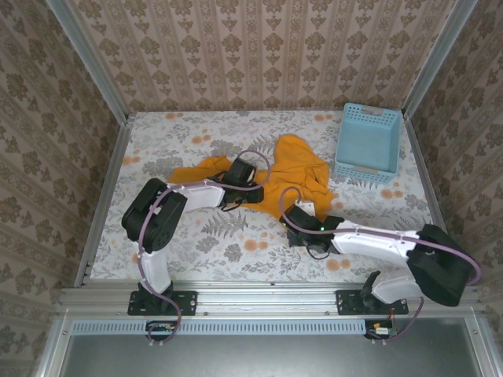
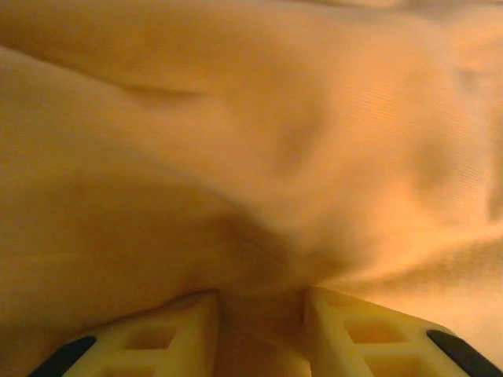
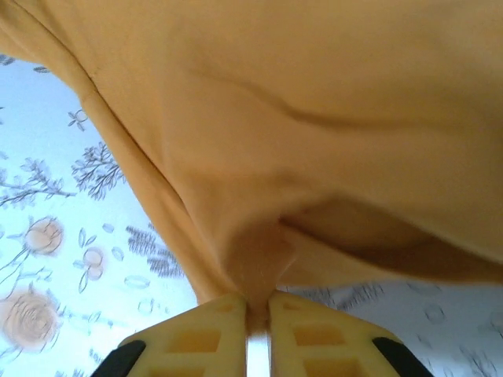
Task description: Fold the inside-out t-shirt
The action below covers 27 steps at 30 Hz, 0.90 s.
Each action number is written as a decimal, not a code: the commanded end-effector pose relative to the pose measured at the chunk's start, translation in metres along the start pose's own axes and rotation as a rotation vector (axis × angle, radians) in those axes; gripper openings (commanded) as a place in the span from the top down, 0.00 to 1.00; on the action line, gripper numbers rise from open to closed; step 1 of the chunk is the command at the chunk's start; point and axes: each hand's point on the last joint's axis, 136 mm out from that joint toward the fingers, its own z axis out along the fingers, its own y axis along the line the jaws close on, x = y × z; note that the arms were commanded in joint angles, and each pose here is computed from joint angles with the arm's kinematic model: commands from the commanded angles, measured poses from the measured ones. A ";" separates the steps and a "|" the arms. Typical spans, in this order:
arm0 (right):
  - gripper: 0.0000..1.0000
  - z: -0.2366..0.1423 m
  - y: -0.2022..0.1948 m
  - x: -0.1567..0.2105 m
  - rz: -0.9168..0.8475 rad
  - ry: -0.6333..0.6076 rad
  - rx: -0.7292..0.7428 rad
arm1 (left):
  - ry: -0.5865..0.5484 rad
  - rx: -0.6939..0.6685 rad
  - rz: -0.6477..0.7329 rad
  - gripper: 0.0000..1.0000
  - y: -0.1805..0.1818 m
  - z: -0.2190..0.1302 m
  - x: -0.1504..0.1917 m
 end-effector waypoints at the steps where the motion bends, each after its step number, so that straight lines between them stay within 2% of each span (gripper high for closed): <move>1: 0.83 -0.012 -0.031 0.021 0.030 0.023 0.101 | 0.057 -0.119 -0.050 0.66 0.030 0.009 0.012; 7: 0.78 -0.013 -0.028 0.037 0.086 0.064 0.030 | 0.057 -0.119 -0.059 0.67 0.033 0.008 0.014; 10: 0.71 -0.017 -0.030 0.020 0.084 0.005 0.023 | 0.046 -0.098 -0.054 0.66 0.028 0.005 0.014; 14: 0.70 -0.008 -0.011 -0.007 0.114 -0.013 -0.089 | 0.047 -0.087 -0.046 0.66 0.022 0.003 0.015; 19: 0.68 -0.016 -0.035 -0.026 0.146 -0.047 0.042 | 0.035 -0.085 -0.039 0.65 0.018 -0.015 0.013; 24: 0.63 -0.024 -0.077 -0.011 0.198 -0.025 0.147 | 0.001 -0.097 -0.016 0.58 0.018 -0.050 0.005; 27: 0.60 -0.020 -0.090 0.003 0.224 -0.003 0.162 | -0.014 -0.138 -0.033 0.55 0.033 -0.069 0.001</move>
